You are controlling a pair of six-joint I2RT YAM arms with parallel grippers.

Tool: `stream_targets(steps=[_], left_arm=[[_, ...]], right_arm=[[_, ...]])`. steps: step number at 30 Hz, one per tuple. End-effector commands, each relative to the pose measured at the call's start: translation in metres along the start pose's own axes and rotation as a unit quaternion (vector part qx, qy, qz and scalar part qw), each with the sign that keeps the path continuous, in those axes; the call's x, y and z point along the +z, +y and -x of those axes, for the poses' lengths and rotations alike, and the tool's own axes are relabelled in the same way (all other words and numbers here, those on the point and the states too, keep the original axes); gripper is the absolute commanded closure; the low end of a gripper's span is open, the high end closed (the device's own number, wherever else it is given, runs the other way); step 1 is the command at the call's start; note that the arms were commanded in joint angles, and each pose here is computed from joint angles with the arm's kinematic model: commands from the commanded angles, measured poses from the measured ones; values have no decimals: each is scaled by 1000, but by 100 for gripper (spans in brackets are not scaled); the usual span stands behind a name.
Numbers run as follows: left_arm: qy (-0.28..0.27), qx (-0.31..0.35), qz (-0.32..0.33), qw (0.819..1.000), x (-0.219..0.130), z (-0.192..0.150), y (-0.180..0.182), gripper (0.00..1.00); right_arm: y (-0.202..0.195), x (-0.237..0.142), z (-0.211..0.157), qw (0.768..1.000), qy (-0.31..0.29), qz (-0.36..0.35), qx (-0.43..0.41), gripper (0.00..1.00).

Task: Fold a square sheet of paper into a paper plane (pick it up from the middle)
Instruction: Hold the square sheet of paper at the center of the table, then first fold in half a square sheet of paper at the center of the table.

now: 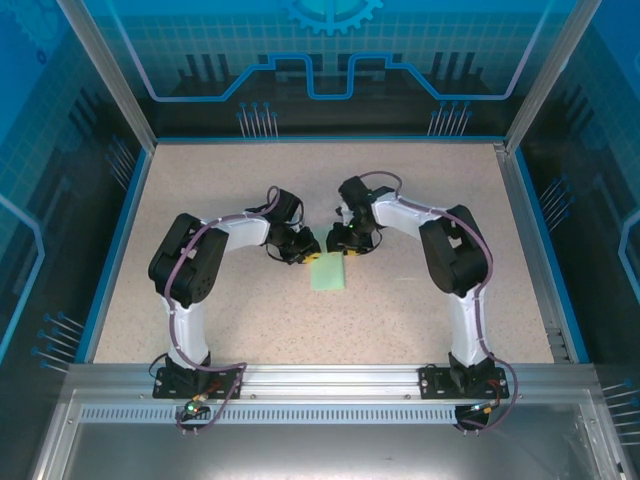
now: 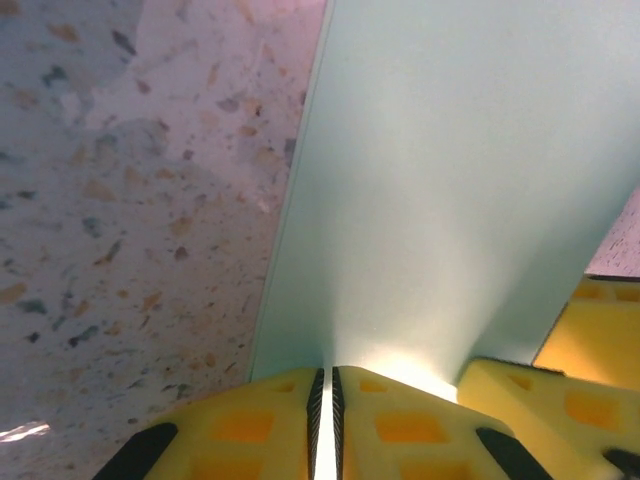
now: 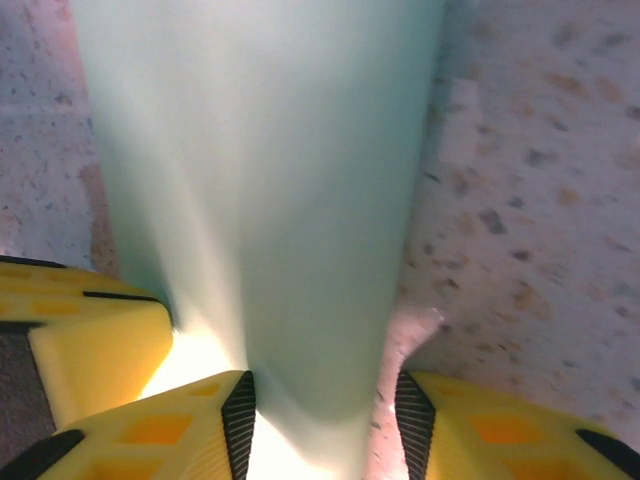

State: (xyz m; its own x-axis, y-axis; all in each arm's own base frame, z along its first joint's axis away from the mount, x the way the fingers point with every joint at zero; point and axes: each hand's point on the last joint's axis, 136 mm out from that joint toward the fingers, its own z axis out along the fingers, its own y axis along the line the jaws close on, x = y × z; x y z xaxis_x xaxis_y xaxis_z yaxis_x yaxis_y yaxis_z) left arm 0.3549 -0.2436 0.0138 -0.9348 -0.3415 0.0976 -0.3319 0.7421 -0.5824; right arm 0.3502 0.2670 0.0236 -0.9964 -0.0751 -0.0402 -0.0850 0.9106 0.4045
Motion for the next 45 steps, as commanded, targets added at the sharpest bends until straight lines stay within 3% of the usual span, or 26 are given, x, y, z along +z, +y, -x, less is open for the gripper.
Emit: stream_targets(steps=[1, 5, 8, 15, 28, 38, 45], left_arm=[[31, -21, 65, 997, 15, -19, 42, 85], [30, -24, 69, 997, 17, -20, 46, 85], [30, -28, 72, 997, 18, -21, 48, 86], [30, -35, 82, 996, 20, -22, 54, 86], [35, -50, 109, 992, 21, -26, 65, 88], [40, -64, 130, 989, 24, -32, 80, 88], [40, -64, 127, 989, 26, -32, 80, 89]], right_arm=[[17, -39, 11, 998, -50, 42, -13, 52], [34, -53, 8, 995, -70, 54, -39, 54], [44, -49, 5, 995, -72, 47, -48, 62], [43, -8, -1, 998, -28, 41, -26, 76], [-3, 14, -13, 1000, 0, -10, -2, 79], [-29, 13, -17, 1000, -4, 12, 28, 80], [-40, -3, -12, 997, -39, 43, 45, 84]])
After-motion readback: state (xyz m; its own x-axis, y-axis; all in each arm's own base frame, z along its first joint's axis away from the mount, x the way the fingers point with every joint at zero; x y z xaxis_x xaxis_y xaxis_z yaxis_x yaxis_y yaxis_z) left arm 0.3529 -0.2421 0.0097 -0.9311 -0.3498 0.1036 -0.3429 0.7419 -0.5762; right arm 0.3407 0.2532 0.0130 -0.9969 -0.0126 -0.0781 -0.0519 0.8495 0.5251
